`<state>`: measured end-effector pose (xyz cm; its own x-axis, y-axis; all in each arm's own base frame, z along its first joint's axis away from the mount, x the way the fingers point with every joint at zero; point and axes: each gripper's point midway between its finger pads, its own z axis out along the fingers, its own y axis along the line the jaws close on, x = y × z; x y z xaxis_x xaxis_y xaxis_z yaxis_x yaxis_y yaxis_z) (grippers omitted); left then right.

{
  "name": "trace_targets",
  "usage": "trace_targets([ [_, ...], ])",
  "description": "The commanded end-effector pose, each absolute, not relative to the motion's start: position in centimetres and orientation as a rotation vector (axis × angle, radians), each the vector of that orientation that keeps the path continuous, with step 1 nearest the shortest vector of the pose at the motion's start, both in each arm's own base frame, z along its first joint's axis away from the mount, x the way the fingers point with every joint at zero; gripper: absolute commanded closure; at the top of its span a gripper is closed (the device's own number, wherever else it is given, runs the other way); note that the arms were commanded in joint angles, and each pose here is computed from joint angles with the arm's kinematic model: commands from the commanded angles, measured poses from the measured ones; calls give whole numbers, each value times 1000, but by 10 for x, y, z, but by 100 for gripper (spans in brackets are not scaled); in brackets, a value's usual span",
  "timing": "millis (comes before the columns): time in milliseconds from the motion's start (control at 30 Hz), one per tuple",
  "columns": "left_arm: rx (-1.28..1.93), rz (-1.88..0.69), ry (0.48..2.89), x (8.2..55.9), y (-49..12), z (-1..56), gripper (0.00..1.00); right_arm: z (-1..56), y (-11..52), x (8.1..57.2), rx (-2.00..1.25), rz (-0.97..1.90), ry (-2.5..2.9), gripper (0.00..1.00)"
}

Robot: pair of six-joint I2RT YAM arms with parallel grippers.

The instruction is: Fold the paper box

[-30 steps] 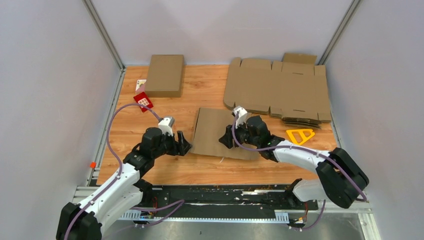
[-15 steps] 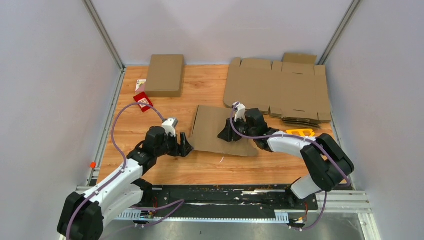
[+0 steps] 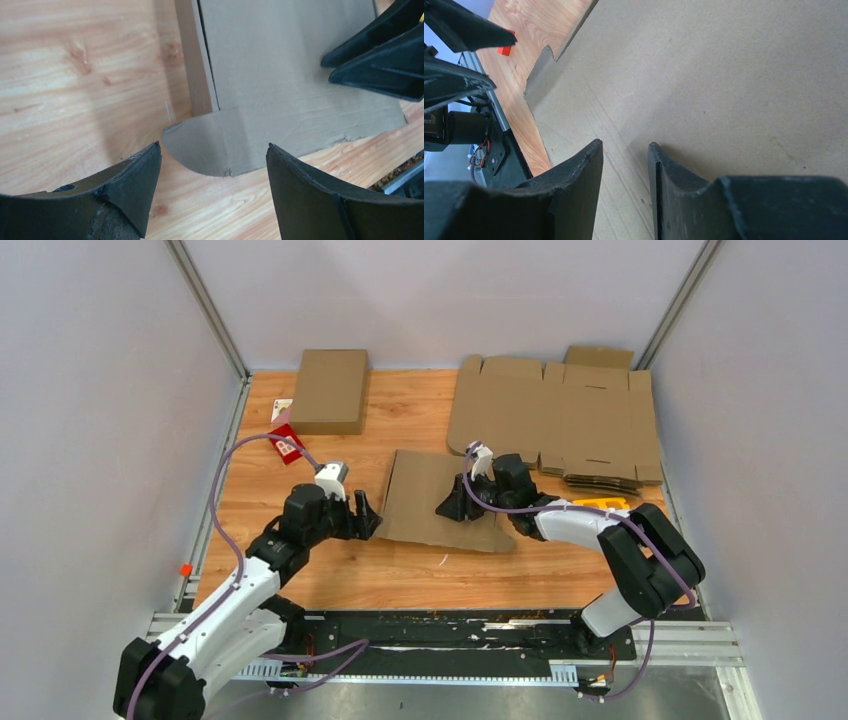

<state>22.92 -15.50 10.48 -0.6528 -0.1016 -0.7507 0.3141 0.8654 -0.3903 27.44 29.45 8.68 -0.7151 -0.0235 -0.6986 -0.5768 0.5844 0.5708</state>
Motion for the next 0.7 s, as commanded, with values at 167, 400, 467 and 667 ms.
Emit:
trace_targets([
  [167,269,-709,2145,251,-181,119,17,69,286,267,-457,1067,2242,60],
  [400,292,-783,2215,249,-194,103,32,70,287,267,-461,1073,2241,60],
  [467,298,-798,2225,247,-196,100,35,70,287,267,-462,1075,2241,60],
  [667,304,-885,2265,240,-206,95,44,72,286,266,-466,1076,2236,60],
])
